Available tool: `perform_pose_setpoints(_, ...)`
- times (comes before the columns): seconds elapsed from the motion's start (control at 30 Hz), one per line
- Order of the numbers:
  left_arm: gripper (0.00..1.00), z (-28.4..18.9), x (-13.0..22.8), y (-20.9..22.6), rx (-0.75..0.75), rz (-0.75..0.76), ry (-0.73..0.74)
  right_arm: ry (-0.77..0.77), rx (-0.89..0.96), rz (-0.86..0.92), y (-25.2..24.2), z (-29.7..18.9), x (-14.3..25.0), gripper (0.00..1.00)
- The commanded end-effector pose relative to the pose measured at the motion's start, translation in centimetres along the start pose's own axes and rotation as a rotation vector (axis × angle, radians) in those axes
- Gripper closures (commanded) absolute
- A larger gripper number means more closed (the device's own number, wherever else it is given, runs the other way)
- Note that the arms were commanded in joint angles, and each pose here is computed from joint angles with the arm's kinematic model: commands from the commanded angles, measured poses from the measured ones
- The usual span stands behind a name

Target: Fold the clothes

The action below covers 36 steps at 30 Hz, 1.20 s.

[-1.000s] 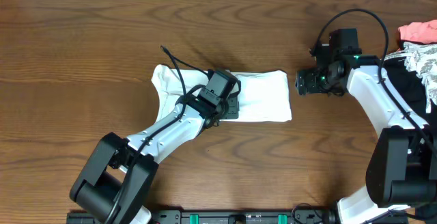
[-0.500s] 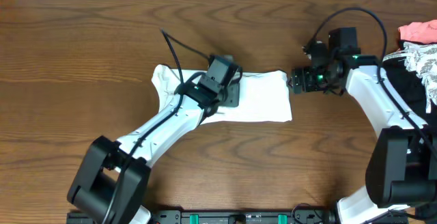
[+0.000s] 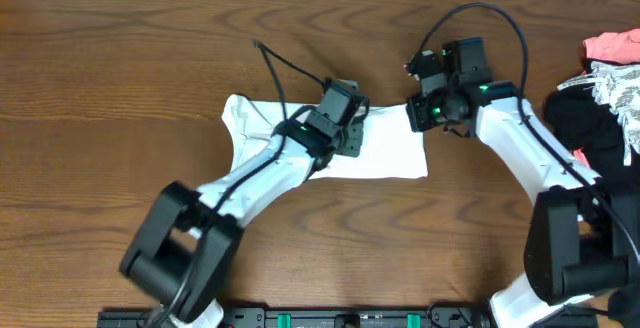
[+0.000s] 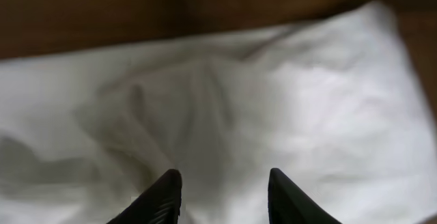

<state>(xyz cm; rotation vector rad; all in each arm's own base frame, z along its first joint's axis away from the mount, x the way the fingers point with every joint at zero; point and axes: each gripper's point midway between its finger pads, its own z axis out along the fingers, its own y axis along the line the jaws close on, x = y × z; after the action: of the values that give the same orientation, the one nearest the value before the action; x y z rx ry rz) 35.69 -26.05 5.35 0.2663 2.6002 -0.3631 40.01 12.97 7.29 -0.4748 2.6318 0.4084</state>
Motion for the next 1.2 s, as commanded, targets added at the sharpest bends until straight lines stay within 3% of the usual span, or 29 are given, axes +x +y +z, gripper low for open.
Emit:
perform_pose_setpoints(0.0,0.58,1.3,0.8,0.1,-0.005,0.013,0.032,0.057,0.025,-0.002,-0.4,1.8,1.4,0.99)
perform_pose_setpoints(0.27,0.58,1.9,1.6,1.3,-0.054,0.015,0.053,0.148,0.043,0.008,-1.6,5.0,3.8,0.99)
perform_pose_setpoints(0.5,0.58,1.9,2.6,3.2,-0.149,0.026,0.069,0.22,0.097,0.018,-3.1,7.0,5.8,0.91)
perform_pose_setpoints(0.93,0.58,2.3,4.8,4.7,-0.194,0.036,0.116,0.222,0.099,0.019,-3.1,7.1,5.9,0.83)
perform_pose_setpoints(1.17,0.58,1.8,3.0,3.8,-0.172,0.032,0.07,0.222,0.099,0.019,-3.1,7.1,5.9,0.82)
